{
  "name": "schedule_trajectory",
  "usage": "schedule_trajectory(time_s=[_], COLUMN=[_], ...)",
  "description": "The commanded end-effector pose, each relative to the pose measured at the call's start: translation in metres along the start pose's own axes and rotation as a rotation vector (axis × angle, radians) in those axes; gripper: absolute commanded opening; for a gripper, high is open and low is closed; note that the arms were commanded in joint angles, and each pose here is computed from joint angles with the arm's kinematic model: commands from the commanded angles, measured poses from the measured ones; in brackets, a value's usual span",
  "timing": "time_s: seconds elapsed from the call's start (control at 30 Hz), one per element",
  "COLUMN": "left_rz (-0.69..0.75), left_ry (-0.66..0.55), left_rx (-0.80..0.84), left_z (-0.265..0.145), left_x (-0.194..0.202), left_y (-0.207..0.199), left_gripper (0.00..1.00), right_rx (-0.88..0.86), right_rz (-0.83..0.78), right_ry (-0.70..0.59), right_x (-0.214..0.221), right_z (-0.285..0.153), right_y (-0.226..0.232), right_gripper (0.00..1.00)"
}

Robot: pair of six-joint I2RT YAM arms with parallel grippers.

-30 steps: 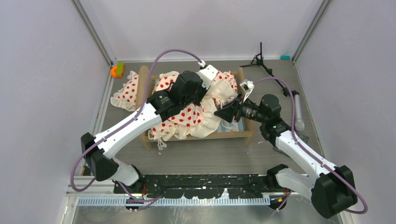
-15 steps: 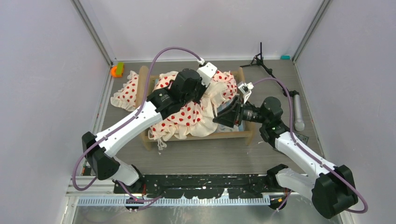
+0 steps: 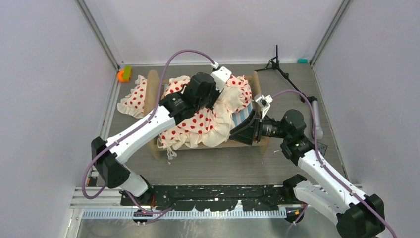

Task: Set up the pet bed
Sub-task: Cross the ropes on the bed frame.

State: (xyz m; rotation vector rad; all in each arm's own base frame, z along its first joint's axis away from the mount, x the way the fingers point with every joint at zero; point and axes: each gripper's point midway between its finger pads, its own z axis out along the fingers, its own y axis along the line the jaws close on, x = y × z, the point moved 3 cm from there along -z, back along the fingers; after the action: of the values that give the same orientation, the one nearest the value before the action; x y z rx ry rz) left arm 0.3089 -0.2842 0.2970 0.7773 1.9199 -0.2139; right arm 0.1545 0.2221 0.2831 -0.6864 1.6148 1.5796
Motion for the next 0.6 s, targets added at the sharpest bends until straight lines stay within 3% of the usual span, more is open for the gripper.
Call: schedule_trajectory(time_s=[0.0, 0.33, 0.57], left_rz=[-0.038, -0.039, -0.040], left_ry=[-0.093, -0.096, -0.092], left_rx=[-0.013, -0.015, -0.014], left_z=[-0.006, -0.008, -0.008], left_x=[-0.030, -0.031, -0.029], left_y=[0.007, 0.009, 0.009], left_gripper=[0.00, 0.00, 0.00], right_rx=[0.087, 0.433, 0.322], right_rz=[-0.009, -0.010, 0.060], right_ry=[0.005, -0.082, -0.082], right_x=[0.005, -0.009, -0.004], right_z=[-0.002, -0.020, -0.008], right_y=[-0.013, -0.045, -0.040], right_gripper=[0.52, 0.55, 0.57])
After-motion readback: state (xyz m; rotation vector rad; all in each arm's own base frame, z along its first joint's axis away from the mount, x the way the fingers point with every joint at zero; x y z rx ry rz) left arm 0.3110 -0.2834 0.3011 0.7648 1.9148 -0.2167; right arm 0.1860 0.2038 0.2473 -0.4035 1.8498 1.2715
